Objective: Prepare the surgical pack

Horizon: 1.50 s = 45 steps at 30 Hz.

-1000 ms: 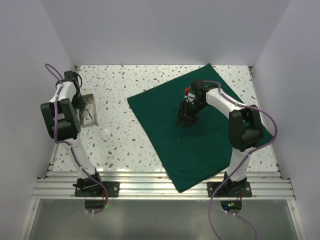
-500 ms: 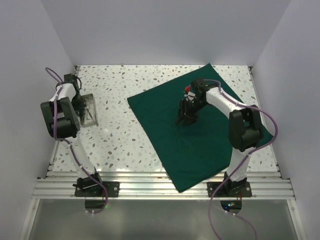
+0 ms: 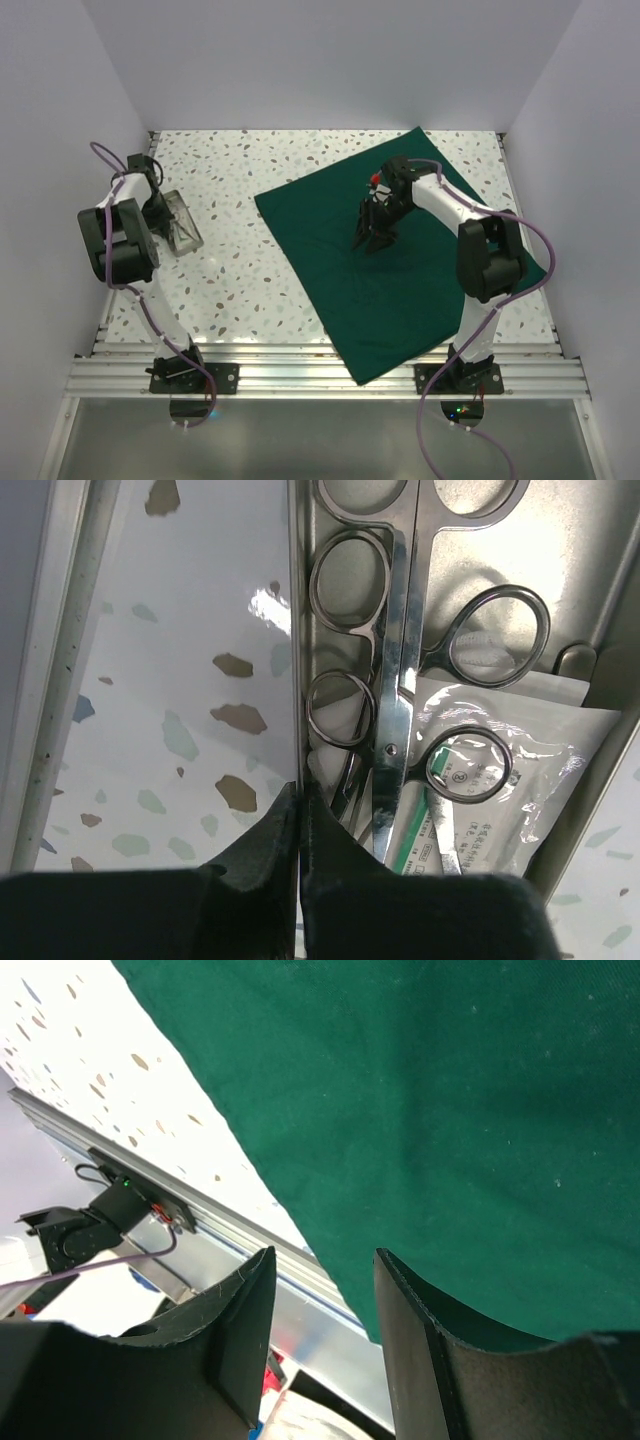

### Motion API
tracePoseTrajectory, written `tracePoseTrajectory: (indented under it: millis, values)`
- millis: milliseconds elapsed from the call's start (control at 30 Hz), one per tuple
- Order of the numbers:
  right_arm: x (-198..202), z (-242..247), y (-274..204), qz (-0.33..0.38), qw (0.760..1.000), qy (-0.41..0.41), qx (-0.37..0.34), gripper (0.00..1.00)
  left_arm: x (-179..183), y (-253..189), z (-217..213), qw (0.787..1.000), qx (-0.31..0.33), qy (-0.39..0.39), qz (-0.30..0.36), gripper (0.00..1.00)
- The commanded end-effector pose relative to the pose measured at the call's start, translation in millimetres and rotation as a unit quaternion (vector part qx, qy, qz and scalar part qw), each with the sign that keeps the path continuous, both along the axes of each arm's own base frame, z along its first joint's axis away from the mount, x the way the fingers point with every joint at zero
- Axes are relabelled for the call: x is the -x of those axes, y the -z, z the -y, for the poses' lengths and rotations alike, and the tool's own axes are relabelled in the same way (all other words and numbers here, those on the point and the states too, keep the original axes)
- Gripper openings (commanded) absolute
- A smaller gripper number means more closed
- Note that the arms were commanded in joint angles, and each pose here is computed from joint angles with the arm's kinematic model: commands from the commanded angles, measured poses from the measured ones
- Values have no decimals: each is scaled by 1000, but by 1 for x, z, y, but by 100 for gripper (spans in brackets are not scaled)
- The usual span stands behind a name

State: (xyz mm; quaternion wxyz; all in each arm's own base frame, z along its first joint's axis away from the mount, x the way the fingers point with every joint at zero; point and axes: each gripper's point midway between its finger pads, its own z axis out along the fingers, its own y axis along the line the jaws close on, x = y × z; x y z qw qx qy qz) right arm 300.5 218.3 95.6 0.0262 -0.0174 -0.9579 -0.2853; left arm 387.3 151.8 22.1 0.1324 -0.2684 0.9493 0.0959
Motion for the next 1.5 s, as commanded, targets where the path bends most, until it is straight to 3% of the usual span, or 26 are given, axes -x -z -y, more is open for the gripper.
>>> tracePoseTrajectory:
  millis: [0, 567, 833, 933, 1200, 1367, 1467]
  values:
    - [2, -2, -10, 3, 1000, 10, -7, 48, 9, -22, 10, 1000, 8, -4, 23, 0]
    - [14, 9, -8, 31, 999, 8, 5, 48, 7, -92, 86, 987, 86, 71, 118, 0]
    - [2, 24, -6, 44, 997, 24, 54, 48, 10, -103, 218, 968, 155, 147, 134, 0]
    - [-7, 50, -2, 45, 991, 67, 109, 48, 7, -107, 269, 958, 173, 182, 138, 0]
    - [-31, 106, 4, 33, 977, 164, 134, 48, 9, -81, 423, 928, 210, 290, 99, 0]
    - [-34, 132, 6, 29, 971, 179, 156, 48, 2, -50, 486, 917, 208, 334, 71, 0]
    - [-30, 140, 16, 19, 969, 182, 166, 48, 0, -33, 496, 914, 213, 341, 56, 0]
